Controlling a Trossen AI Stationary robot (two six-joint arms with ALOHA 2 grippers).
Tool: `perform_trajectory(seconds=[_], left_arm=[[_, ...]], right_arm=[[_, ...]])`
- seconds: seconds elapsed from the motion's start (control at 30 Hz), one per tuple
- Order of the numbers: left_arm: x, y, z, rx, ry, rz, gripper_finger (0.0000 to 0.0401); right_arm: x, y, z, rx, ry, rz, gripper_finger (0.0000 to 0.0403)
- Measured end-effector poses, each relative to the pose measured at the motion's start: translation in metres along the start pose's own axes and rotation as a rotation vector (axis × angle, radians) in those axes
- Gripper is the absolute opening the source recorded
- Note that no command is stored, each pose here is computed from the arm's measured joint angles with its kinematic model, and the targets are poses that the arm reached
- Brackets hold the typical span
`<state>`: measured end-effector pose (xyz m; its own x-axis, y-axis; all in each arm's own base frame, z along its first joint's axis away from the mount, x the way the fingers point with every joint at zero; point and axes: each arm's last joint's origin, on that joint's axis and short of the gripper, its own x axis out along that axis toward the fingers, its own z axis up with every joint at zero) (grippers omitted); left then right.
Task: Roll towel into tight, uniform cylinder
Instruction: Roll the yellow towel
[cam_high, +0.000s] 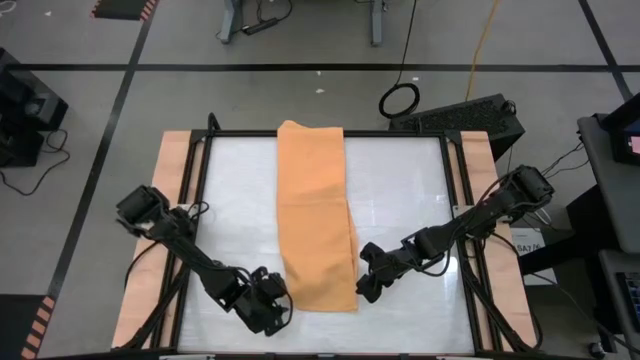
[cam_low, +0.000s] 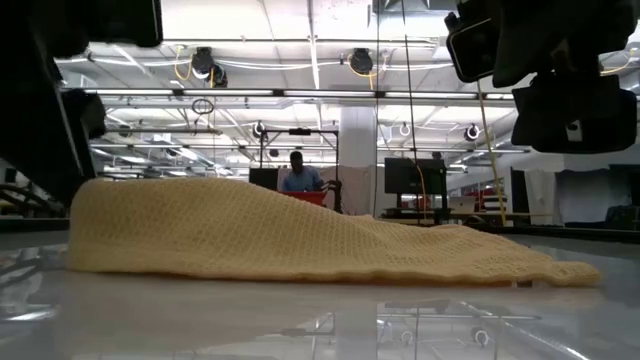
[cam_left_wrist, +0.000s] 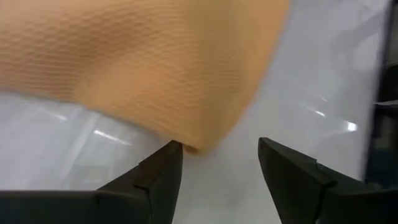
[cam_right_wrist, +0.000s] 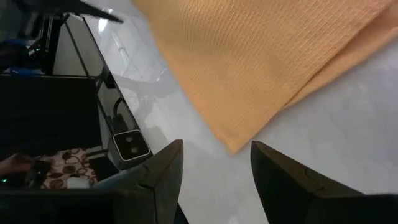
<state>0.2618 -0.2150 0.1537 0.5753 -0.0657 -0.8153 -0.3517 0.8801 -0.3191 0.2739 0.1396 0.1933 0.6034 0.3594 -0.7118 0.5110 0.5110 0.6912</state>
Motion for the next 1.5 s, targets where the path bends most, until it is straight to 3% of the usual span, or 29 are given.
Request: perform_trajectory(seconds=[0.23, 0.47, 0.63, 0.87, 0.93, 1.1, 1.17, 1.23, 1.4, 1.5], left_arm=[[0.011, 0.020, -0.004, -0.066, -0.002, 0.034, 0.0132], [0.017, 0.018, 0.002, -0.139, -0.070, -0.115, 0.0013], [0.014, 0.011, 0.015, -0.258, -0.072, -0.253, 0.0009], [-0.011, 0.000, 0.034, -0.512, -0.023, -0.461, 0.0005], [-0.018, -0.001, 0.038, -0.546, -0.046, -0.482, 0.0005], [-0.017, 0.006, 0.043, -0.635, -0.061, -0.427, 0.0005], [-0.016, 0.009, 0.045, -0.667, -0.061, -0.412, 0.0005], [-0.014, 0.013, 0.046, -0.670, -0.056, -0.379, 0.0005], [-0.010, 0.021, 0.045, -0.660, 0.011, -0.314, 0.0005], [-0.009, 0.024, 0.043, -0.652, 0.045, -0.285, 0.0005]], right_arm=[[0.000, 0.000, 0.000, -0.019, 0.000, 0.000, 0.0178], [0.000, 0.001, -0.002, -0.024, 0.005, 0.001, 0.0178], [-0.004, 0.004, -0.004, -0.012, 0.016, 0.030, 0.0178], [-0.032, 0.015, -0.006, -0.036, -0.028, 0.101, 0.0178], [-0.038, 0.017, -0.008, -0.106, -0.061, 0.103, 0.0178], [-0.036, 0.018, -0.026, -0.414, -0.042, 0.084, 0.0178], [-0.032, 0.017, -0.033, -0.469, -0.029, 0.075, 0.0178], [-0.026, 0.016, -0.039, -0.521, -0.030, 0.056, 0.0178], [-0.004, 0.014, -0.056, -0.821, -0.034, 0.043, 0.0178], [0.008, 0.015, -0.061, -0.886, -0.052, 0.059, 0.0178]])
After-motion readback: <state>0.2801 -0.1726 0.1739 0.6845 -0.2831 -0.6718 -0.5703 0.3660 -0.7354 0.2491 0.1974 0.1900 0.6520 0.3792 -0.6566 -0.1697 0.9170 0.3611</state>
